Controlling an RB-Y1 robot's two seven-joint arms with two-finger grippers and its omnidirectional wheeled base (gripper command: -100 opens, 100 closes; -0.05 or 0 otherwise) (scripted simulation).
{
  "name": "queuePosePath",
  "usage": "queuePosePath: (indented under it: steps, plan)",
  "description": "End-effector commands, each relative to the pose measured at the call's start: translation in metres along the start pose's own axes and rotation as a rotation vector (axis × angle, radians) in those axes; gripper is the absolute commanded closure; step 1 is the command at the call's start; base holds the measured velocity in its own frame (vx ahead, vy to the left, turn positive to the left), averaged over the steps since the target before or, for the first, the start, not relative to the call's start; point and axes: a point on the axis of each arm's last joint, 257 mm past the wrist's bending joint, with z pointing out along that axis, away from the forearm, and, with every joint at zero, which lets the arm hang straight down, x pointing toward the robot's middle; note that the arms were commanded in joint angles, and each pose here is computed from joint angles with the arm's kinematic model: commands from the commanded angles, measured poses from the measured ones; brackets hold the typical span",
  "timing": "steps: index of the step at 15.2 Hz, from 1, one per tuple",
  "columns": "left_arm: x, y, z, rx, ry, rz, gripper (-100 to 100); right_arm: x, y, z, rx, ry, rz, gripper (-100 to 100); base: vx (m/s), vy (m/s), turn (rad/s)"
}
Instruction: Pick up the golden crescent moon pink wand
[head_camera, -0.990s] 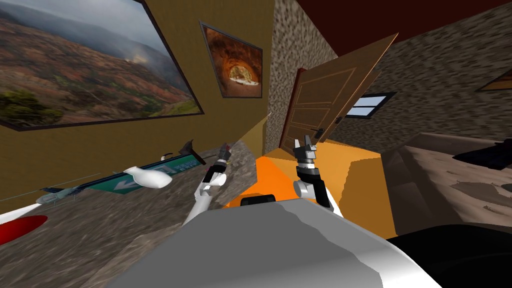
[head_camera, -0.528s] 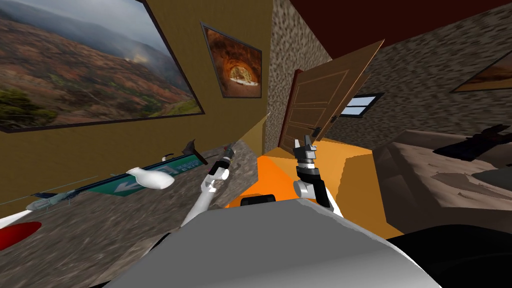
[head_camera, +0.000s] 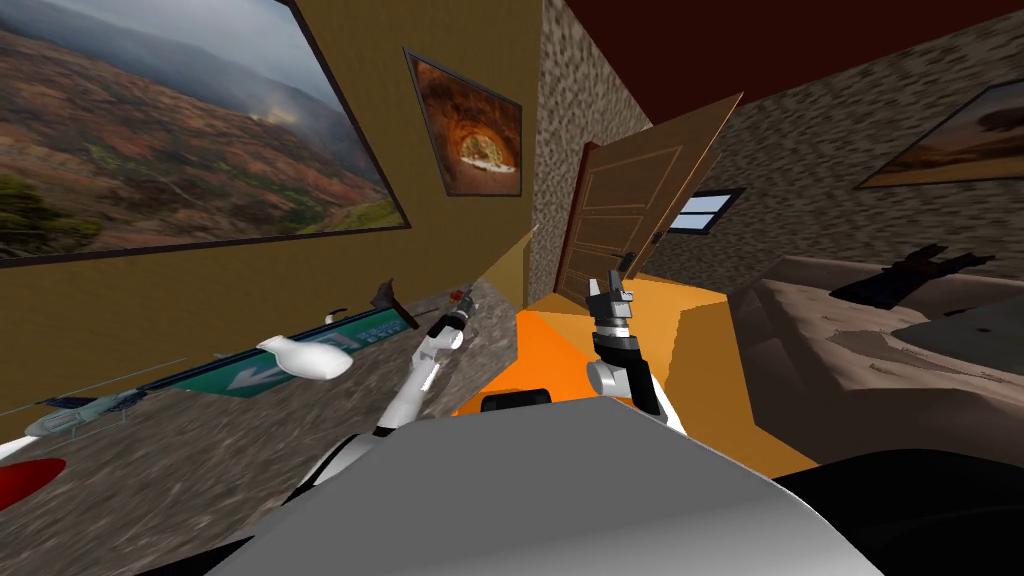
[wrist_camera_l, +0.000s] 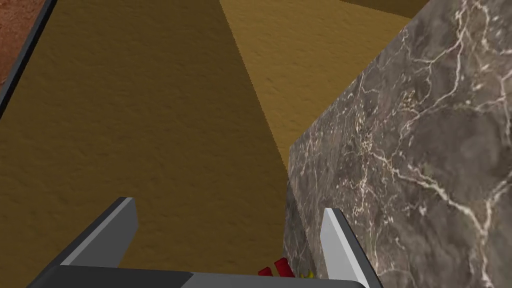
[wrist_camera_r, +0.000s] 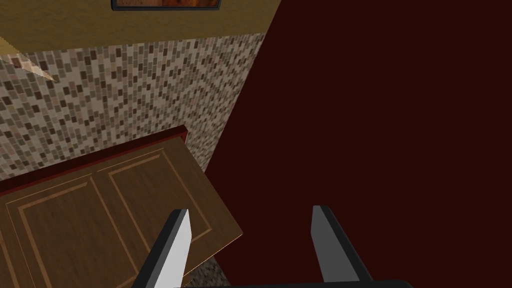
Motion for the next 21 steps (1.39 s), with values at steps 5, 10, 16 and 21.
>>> queuePosePath:
  steps: [5, 10, 16, 21]
  plan:
    - [0.012, 0.029, 0.025, -0.143, 0.032, -0.044, -100, 0.0, 0.0, 0.0, 0.0, 0.0, 0.0, 0, -0.041, 0.092, -0.072]
    - [0.023, 0.052, 0.04, -0.259, 0.056, -0.081, -100, 0.0, 0.0, 0.0, 0.0, 0.0, 0.0, 0, -0.038, 0.086, -0.057]
    - [0.032, 0.073, 0.052, -0.388, 0.071, -0.109, -100, 0.0, 0.0, 0.0, 0.0, 0.0, 0.0, 0, -0.038, 0.093, -0.057]
    - [0.031, 0.09, 0.055, -0.471, 0.064, -0.124, -100, 0.0, 0.0, 0.0, 0.0, 0.0, 0.0, 0, -0.04, 0.098, -0.052]
